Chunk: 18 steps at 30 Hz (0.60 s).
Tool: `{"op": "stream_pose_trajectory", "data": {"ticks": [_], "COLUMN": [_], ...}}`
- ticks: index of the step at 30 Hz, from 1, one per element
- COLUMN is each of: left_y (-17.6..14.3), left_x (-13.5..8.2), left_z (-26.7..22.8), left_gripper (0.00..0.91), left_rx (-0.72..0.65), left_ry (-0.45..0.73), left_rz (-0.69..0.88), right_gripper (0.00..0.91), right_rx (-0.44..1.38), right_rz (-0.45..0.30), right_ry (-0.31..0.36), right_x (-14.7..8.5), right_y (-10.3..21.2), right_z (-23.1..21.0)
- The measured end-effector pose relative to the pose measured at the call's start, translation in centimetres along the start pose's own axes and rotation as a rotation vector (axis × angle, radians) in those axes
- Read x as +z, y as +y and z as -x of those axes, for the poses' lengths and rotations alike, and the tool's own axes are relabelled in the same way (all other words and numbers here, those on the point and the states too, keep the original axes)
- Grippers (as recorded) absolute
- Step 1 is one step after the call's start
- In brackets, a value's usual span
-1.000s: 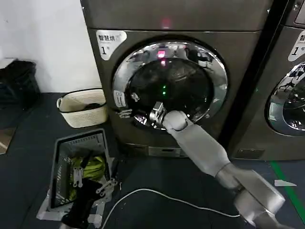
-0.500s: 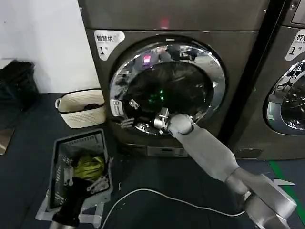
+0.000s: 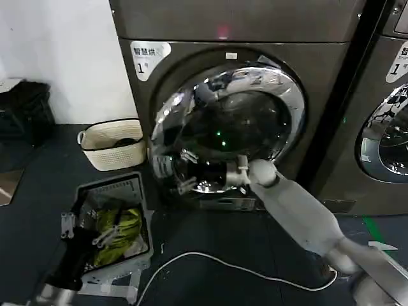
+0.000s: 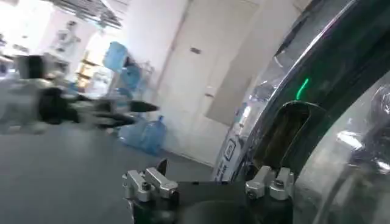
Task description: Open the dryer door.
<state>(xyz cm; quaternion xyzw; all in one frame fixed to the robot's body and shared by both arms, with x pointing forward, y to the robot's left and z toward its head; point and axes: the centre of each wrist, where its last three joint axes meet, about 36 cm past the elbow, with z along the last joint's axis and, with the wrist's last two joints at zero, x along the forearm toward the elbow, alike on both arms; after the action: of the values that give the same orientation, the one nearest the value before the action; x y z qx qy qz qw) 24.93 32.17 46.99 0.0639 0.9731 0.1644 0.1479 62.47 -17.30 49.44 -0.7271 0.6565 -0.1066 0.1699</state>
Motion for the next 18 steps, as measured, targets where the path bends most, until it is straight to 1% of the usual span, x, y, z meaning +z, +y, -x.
{"op": "stream_pose_trajectory", "data": {"ticks": [5,12,18], "left_y": [0.9,1.8,2.5], "left_x": [0.4,1.1,1.7], "left_z": [0.6,2.0,3.6], "left_gripper": [0.907,0.907,0.907], "left_rx": [0.007,0.047,0.083], "left_ry": [-0.001,-0.006,-0.005], "left_rz": [-0.002,0.004,0.003], "right_gripper": [0.907,0.907,0.907], "right_rx": [-0.045,-0.085,-0.065], "right_rz": [-0.02,-0.011,-0.042], "right_ry": [0.0,-0.009,0.023], "right_x": [-1.5,-3.9,-6.2], "right_y": [1.7,4.4,6.8], "right_z": [-1.8,-4.7,-8.1]}}
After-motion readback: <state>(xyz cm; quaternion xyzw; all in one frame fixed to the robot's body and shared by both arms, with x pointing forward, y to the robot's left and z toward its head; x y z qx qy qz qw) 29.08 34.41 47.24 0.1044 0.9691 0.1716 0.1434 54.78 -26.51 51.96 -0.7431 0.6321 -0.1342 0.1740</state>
